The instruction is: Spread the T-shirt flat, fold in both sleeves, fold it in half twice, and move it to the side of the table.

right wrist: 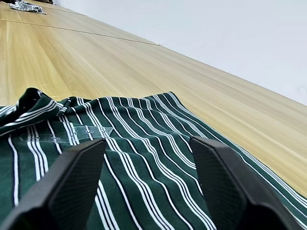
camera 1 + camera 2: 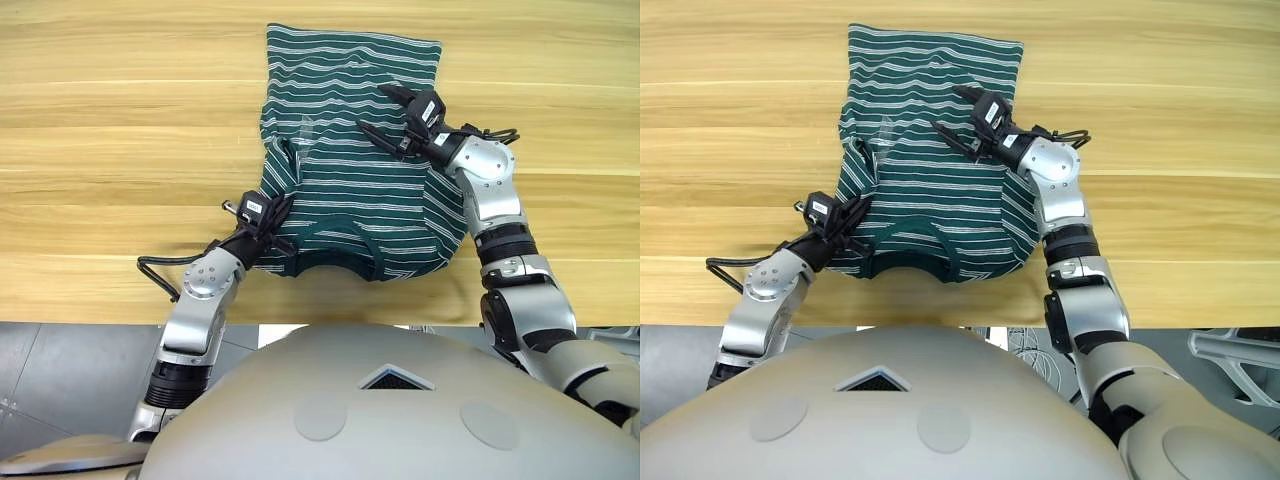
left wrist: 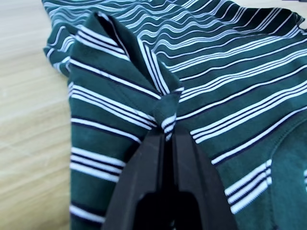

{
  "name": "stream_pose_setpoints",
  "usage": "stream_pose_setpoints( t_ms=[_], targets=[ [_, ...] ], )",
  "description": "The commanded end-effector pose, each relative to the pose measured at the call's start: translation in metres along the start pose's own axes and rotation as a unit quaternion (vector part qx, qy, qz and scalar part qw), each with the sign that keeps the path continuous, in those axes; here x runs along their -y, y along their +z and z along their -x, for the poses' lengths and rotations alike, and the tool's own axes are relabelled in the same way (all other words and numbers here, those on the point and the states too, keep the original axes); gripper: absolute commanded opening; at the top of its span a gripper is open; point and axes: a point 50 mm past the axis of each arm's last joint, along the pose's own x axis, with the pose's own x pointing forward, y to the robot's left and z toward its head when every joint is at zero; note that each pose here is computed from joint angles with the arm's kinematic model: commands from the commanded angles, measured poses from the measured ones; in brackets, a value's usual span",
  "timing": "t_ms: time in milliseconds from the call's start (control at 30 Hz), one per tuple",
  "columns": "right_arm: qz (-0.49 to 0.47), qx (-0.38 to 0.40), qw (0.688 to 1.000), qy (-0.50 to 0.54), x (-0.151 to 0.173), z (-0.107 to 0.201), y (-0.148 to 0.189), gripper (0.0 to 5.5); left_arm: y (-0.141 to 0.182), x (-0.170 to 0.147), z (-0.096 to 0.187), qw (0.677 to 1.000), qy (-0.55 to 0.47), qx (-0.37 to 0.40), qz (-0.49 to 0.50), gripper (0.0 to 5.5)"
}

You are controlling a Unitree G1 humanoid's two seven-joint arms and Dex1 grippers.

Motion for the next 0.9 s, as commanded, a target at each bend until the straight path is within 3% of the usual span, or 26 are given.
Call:
stream_pose_setpoints(
  t_ms=[33,167,233,567,900],
  targets=[
    [-0.003,-0.002,1.0,-0.001,-0.001,0.001,0.0,3.25,-0.009,0.009,0.003,0.998,-0.005,-0.034,-0.049,0.02],
    [-0.006,-0.003,1.0,0.0,-0.003,0.0,-0.001,3.25,-0.008,0.012,0.006,0.996,-0.006,-0.039,-0.08,0.12],
    [-0.007,-0.004,1.0,0.001,-0.003,0.0,-0.002,3.25,-0.007,0.015,0.008,0.996,-0.011,-0.039,-0.082,0.66],
    [0.002,0.012,0.999,-0.037,0.006,0.005,0.01,3.25,0.004,0.025,0.02,0.995,-0.036,-0.036,-0.083,2.25],
    [0.026,0.011,0.997,-0.07,0.011,0.036,0.028,3.25,0.006,0.051,0.019,0.993,-0.096,-0.028,0.068,3.86]
  ],
)
